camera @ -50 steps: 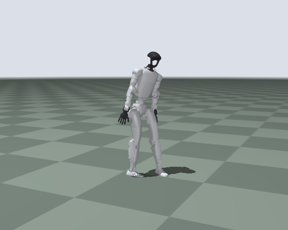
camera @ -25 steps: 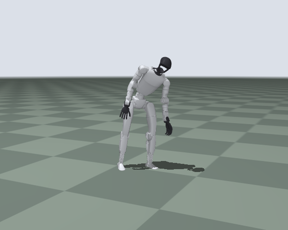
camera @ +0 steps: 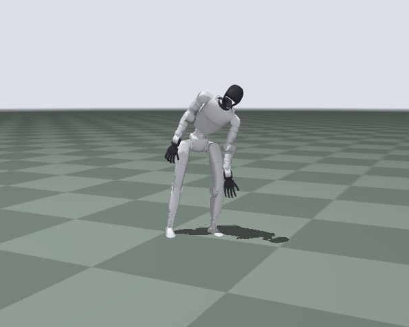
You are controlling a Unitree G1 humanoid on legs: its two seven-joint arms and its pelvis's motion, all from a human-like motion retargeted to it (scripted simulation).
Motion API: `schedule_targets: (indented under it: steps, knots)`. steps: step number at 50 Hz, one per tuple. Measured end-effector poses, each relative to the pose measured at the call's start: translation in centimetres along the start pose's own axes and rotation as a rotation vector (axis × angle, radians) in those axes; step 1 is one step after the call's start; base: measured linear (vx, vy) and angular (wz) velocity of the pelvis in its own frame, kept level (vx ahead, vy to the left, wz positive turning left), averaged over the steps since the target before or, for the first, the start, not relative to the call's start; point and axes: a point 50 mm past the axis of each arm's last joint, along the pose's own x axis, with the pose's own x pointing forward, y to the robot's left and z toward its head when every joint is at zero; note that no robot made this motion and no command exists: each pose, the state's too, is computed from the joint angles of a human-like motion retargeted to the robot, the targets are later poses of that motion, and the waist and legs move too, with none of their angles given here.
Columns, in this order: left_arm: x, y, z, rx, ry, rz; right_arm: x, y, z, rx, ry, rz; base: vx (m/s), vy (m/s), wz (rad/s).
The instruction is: Walk run
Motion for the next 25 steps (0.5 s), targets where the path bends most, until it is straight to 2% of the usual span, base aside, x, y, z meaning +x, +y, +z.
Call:
schedule_targets:
  steps: [14,25]
  knots:
    - [-0.2,-2.0,0.8,-0.043,-0.042,-0.121,-0.5,0.4,-0.3,0.03,-0.042,-0.006,0.05,-0.02,0.03]
    - [-0.5,-2.7,0.5,-0.124,-0.004,-0.109,-0.8,0.7,-1.0,0.034,-0.02,-0.015,0.0,0.0,0.06]
